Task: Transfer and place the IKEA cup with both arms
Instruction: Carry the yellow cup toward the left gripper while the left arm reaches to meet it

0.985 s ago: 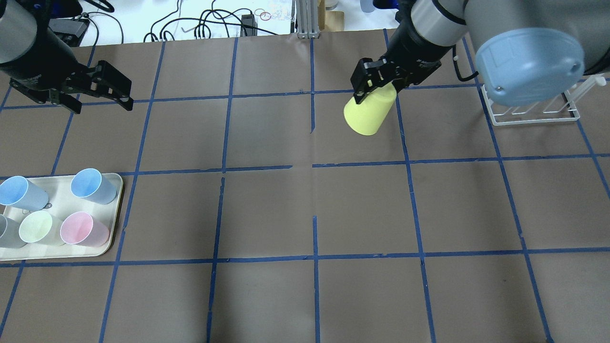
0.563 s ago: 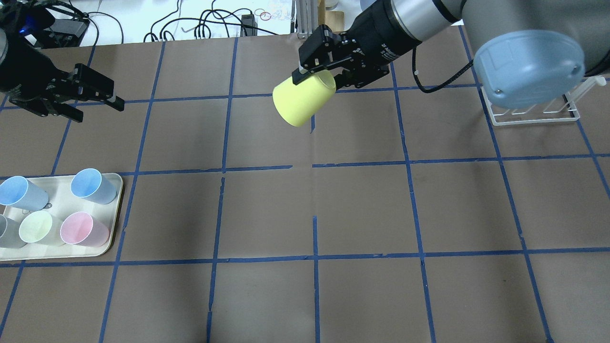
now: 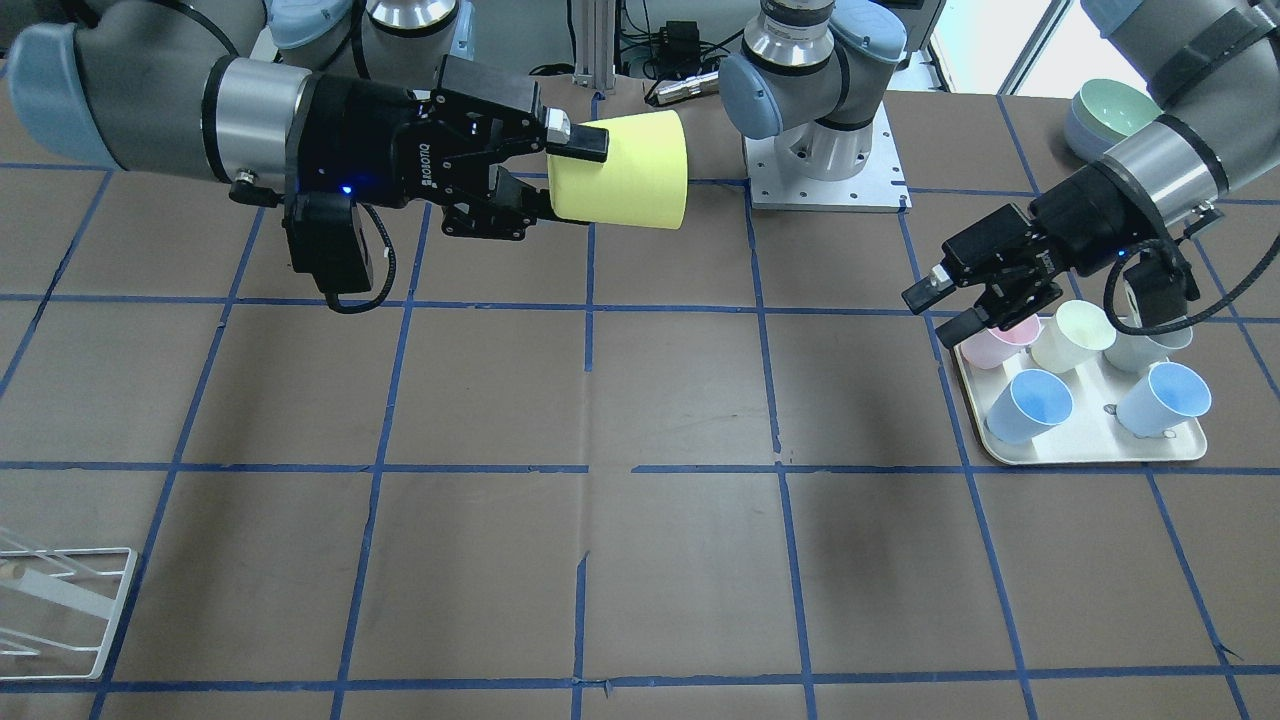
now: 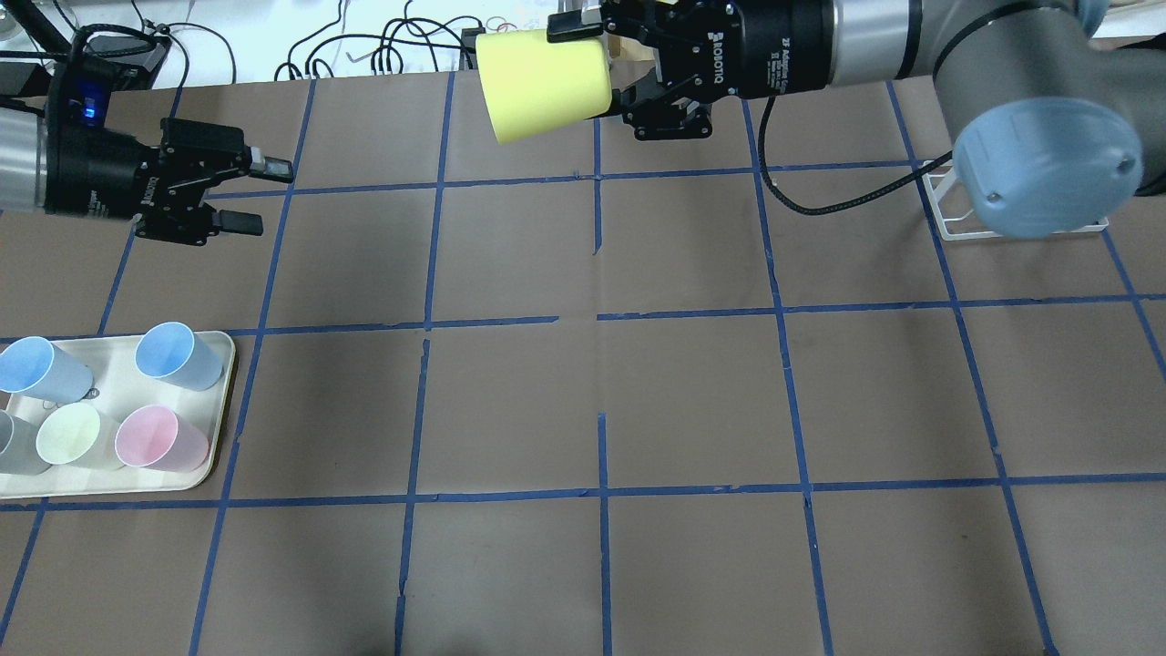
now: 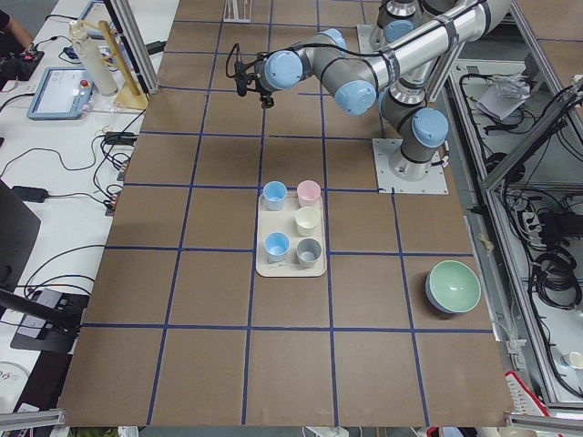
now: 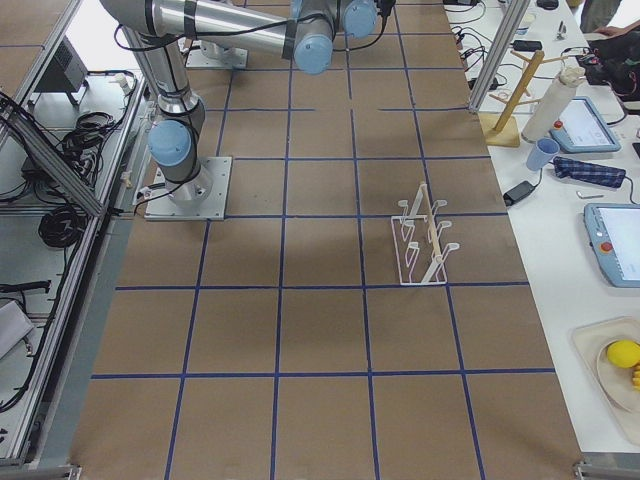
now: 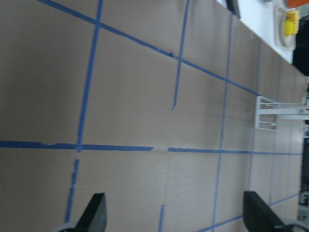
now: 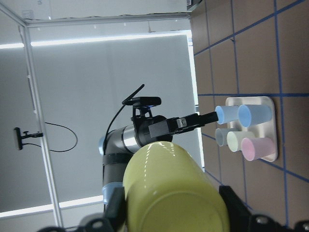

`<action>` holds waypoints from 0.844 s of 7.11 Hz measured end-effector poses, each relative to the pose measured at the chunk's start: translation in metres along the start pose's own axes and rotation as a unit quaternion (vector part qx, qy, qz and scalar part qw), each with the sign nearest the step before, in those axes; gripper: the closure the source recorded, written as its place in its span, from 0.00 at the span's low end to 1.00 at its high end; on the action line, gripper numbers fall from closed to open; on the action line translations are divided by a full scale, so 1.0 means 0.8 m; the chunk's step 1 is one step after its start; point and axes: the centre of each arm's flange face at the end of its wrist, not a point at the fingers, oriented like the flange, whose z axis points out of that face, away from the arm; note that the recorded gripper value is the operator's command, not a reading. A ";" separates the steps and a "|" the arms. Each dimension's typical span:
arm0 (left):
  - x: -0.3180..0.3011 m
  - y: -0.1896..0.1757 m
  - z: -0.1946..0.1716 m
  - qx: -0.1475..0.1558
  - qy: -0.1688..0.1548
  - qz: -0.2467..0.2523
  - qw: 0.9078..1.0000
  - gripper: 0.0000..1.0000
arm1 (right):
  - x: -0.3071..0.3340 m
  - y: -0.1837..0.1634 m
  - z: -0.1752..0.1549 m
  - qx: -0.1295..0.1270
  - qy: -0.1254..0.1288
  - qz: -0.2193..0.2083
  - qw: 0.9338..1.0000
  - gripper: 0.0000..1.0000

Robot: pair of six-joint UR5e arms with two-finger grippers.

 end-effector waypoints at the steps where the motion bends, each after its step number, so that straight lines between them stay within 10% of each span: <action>1: 0.031 0.004 0.020 0.000 0.069 -0.023 0.997 0.00 | 0.020 -0.001 0.001 -0.002 -0.018 0.021 1.000 1.00; 3: 0.104 0.033 0.061 -0.027 0.152 -0.020 0.988 0.00 | 0.049 -0.014 0.007 -0.007 -0.048 0.054 0.997 1.00; 6: 0.159 0.072 0.076 -0.046 0.193 -0.002 0.980 0.00 | 0.057 -0.023 0.009 -0.009 -0.068 0.089 0.994 1.00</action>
